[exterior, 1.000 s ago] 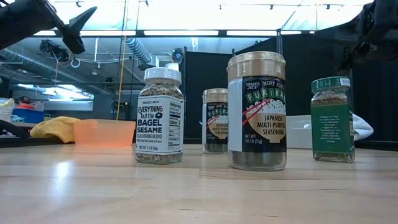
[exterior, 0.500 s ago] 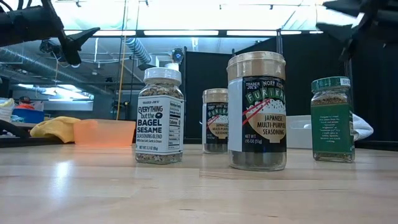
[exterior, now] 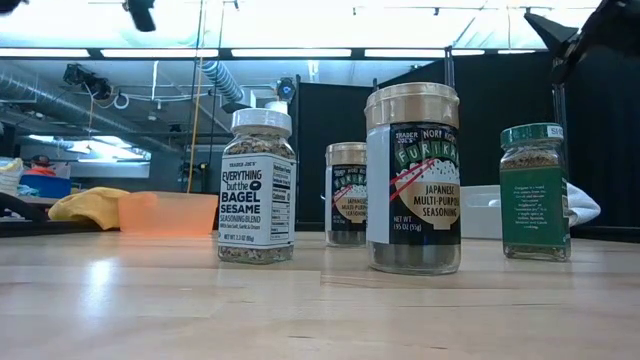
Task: Sort spices by type
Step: Put the top white seasoning bottle into the orange bin
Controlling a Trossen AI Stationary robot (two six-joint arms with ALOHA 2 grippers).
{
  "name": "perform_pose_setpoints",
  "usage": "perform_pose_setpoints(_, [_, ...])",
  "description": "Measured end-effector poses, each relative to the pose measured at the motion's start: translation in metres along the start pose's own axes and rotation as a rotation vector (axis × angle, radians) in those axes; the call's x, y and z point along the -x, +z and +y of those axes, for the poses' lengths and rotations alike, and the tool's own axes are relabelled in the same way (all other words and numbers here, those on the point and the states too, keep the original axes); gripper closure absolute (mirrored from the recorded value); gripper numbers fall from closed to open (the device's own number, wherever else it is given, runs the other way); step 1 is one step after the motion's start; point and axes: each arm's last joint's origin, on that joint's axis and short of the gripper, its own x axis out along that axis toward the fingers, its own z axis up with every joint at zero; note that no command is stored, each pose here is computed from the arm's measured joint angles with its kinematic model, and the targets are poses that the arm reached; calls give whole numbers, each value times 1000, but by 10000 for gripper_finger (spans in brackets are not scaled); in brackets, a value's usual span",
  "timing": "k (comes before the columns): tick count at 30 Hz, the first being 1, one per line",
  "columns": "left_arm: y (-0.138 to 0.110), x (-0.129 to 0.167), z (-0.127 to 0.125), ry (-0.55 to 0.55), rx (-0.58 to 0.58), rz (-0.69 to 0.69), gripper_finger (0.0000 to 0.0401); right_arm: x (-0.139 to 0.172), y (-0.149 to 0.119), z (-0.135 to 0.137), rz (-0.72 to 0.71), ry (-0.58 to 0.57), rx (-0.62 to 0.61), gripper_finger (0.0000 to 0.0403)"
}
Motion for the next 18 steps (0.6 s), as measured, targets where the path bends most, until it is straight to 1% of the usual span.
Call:
perform_pose_setpoints(2, [-4,-19,-5,86,-91,179,80,0,0,0,0,0,0,142])
perform_pose_setpoints(5, [-17,-47,-7,211,-226,417,80,0,-1,0,6,-2,4,142])
perform_pose_setpoints(7, [-30,-65,-5,250,-300,552,80,0,-1,0,13,-5,26,142])
perform_pose_setpoints(8, [-36,-74,-5,241,-333,605,80,0,-2,-1,20,-7,37,142])
perform_pose_setpoints(11, [-56,-99,-5,157,-418,737,80,0,-4,-2,40,-13,64,142])
perform_pose_setpoints(14, [-81,-117,-2,91,-506,870,80,0,-6,-2,57,-19,74,142])
perform_pose_setpoints(16, [-97,-127,2,69,-560,926,80,0,-7,-3,67,-22,80,142])
perform_pose_setpoints(18, [-112,-133,7,58,-581,972,80,0,-8,-3,79,-25,81,142])
